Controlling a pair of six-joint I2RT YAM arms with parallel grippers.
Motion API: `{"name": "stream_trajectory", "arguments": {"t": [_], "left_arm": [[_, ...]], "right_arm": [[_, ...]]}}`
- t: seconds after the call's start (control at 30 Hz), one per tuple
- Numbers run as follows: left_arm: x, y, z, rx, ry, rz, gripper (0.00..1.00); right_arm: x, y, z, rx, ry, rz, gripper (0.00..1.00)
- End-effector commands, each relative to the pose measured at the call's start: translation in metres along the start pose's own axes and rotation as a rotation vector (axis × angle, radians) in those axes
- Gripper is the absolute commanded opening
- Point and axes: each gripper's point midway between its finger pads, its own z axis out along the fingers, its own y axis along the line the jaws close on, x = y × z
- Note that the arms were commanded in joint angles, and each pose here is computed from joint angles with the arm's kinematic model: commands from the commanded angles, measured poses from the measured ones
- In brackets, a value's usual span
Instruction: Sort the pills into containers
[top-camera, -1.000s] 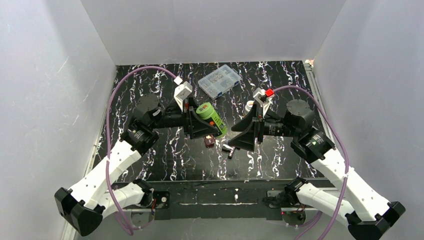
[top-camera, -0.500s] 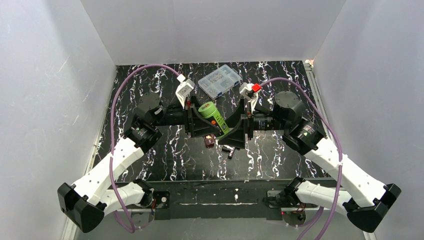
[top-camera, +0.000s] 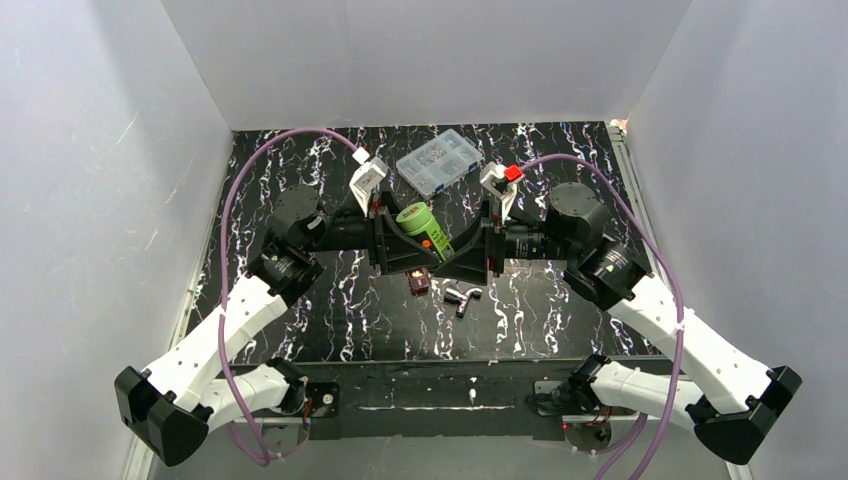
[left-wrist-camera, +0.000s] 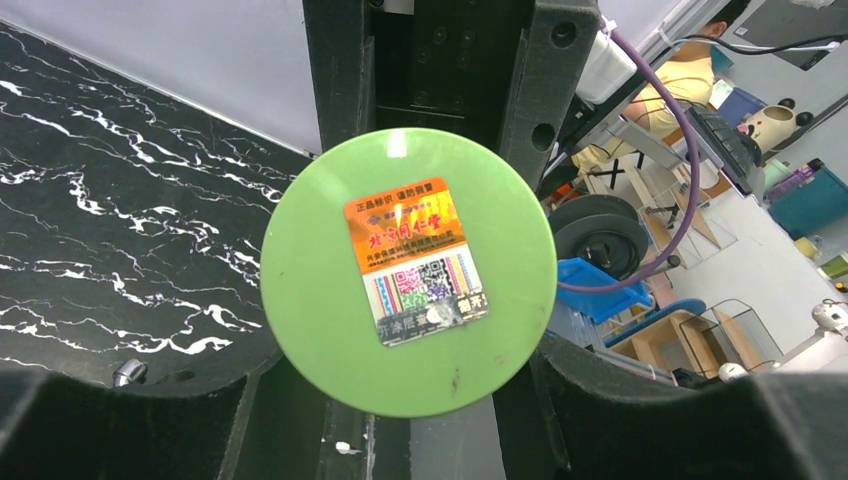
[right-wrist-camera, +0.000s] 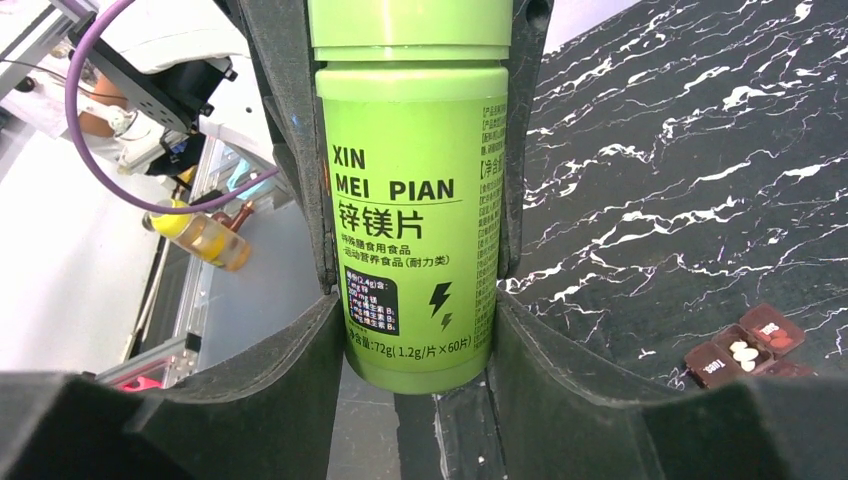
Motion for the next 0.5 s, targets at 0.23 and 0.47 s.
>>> {"name": "stream_trajectory", "arguments": {"t": [0.23, 0.47], "left_arm": [[-0.034, -0.012, -0.007, -0.041, -0.144, 0.096, 0.43], [-0.039, -0.009, -0.010, -0.074, -0.187, 0.103, 0.64]], "right_arm": [[-0.017, 0.007, 0.008, -0.022, -0.105, -0.015, 0.30], [-0.016, 0.008, 0.013, -0.027, -0.104, -0.018, 0.28]]}}
